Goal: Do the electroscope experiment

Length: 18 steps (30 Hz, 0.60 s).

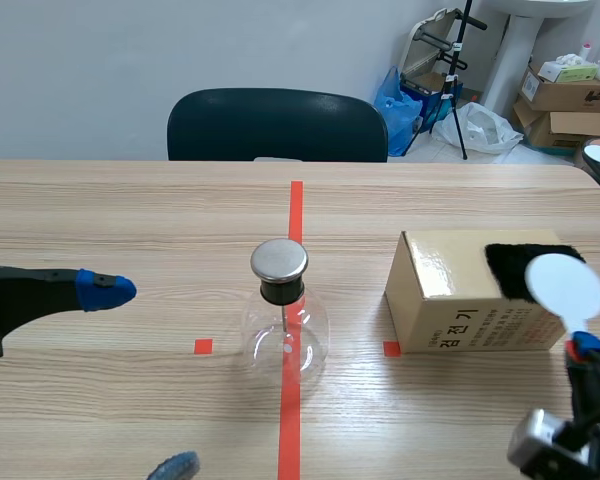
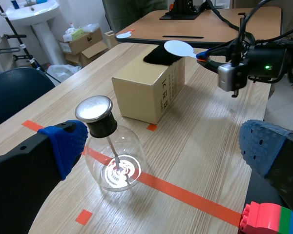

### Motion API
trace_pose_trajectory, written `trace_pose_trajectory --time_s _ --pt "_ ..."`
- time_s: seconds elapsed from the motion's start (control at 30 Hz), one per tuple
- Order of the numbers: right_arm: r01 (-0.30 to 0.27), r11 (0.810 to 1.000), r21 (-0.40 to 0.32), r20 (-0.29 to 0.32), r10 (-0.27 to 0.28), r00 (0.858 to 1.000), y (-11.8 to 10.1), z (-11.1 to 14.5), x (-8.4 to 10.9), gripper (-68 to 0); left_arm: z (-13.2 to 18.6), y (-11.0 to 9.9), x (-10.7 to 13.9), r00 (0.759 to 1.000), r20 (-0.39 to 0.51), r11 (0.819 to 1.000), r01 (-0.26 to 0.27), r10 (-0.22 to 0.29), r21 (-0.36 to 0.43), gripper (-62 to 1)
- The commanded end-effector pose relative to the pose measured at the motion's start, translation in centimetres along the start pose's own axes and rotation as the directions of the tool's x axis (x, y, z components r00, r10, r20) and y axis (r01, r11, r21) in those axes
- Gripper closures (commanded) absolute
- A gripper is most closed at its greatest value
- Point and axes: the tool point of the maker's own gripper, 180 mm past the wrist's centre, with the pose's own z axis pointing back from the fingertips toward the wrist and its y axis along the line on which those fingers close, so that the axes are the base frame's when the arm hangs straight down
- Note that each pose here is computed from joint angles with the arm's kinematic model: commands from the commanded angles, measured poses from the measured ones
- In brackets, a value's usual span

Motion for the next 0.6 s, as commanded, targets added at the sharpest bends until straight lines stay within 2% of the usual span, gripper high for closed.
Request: trace_pose_trajectory --time_s 0.0,0.03,0.07,0.1,0.13,0.17,0.2,0.23,0.27,0.3,0.33,0.37,0.4,0.43,0.47,0.5,0.53,0.57 --pt "-0.028 0.999 -0.044 0.052 0.030 0.998 -0.8 -0.2 1.2 -1.1 -0.1 -0.2 0.5 0.999 0.028 1.000 -0.019 0.019 0.003 -62.3" --pt "-0.019 0.999 -0.049 0.001 0.019 1.000 -0.9 -0.2 0.4 -1.1 -0.1 -0.2 0.5 0.999 0.027 1.000 -0.019 0.019 0.003 -62.3" --pt "-0.012 0.999 -0.050 -0.086 0.008 0.996 -0.9 0.0 -1.1 -1.1 -0.1 -0.2 0.5 0.999 0.027 1.000 -0.018 0.018 0.002 -62.3" --pt "-0.014 0.999 -0.046 -0.181 0.005 0.983 -0.8 0.3 -2.9 -1.1 -0.1 -0.2 0.5 0.999 0.027 1.000 -0.017 0.017 0.001 -62.3" --pt "-0.018 0.999 -0.038 -0.228 0.009 0.974 -0.7 0.7 -3.8 -1.0 -0.1 -0.2 0.5 1.000 0.026 1.000 -0.017 0.017 0.000 -62.3" --pt "-0.024 0.999 -0.029 -0.189 0.018 0.982 -0.6 0.7 -3.1 -1.1 -0.1 -0.2 0.5 1.000 0.026 1.000 -0.017 0.017 0.001 -62.3" --pt "-0.030 0.999 -0.026 -0.100 0.027 0.995 -0.5 0.5 -1.6 -1.1 -0.1 -0.2 0.5 1.000 0.026 1.000 -0.017 0.017 0.001 -62.3" --pt "-0.031 0.999 -0.030 -0.012 0.030 0.999 -0.6 0.2 0.0 -1.1 -0.1 -0.2 0.5 1.000 0.026 1.000 -0.017 0.017 0.001 -62.3" --pt "-0.028 0.999 -0.037 0.034 0.029 0.999 -0.6 0.0 0.9 -1.1 -0.1 -0.2 0.5 1.000 0.026 1.000 -0.017 0.017 0.001 -62.3" --pt "-0.020 0.999 -0.042 0.006 0.020 1.000 -0.7 0.0 0.5 -1.1 -0.1 -0.2 0.5 1.000 0.026 1.000 -0.018 0.018 0.000 -62.3" --pt "-0.011 0.999 -0.048 -0.071 0.008 0.997 -0.8 0.0 -0.8 -1.1 -0.1 -0.2 0.5 1.000 0.026 1.000 -0.018 0.018 0.000 -62.3" --pt "-0.012 0.999 -0.049 -0.174 0.003 0.985 -0.9 0.2 -2.6 -1.1 -0.1 -0.2 0.5 1.000 0.026 1.000 -0.018 0.018 0.000 -62.3" --pt "-0.013 0.999 -0.046 -0.246 0.001 0.969 -0.8 0.6 -4.0 -1.1 -0.1 -0.2 0.5 1.000 0.026 1.000 -0.017 0.017 0.001 -62.3" --pt "-0.016 0.999 -0.043 -0.249 0.005 0.969 -0.8 0.6 -4.0 -1.1 -0.1 -0.2 0.5 1.000 0.026 1.000 -0.017 0.017 0.000 -62.3" --pt "-0.021 0.999 -0.039 -0.187 0.014 0.982 -0.7 0.4 -2.9 -1.1 -0.1 -0.2 0.5 1.000 0.025 1.000 -0.017 0.017 0.000 -62.3" --pt "-0.027 0.999 -0.041 -0.089 0.023 0.996 -0.8 -0.1 -1.2 -1.1 -0.1 -0.2 0.5 1.000 0.025 1.000 -0.017 0.017 0.000 -62.3" --pt "-0.027 0.999 -0.047 -0.020 0.026 0.999 -0.9 -0.3 0.0 -1.1 -0.1 -0.2 0.5 1.000 0.025 1.000 -0.017 0.017 0.000 -62.3" --pt "-0.025 0.998 -0.051 0.001 0.025 1.000 -1.0 -0.4 0.5 -1.1 -0.1 -0.2 0.5 1.000 0.025 1.000 -0.017 0.017 0.000 -62.3"
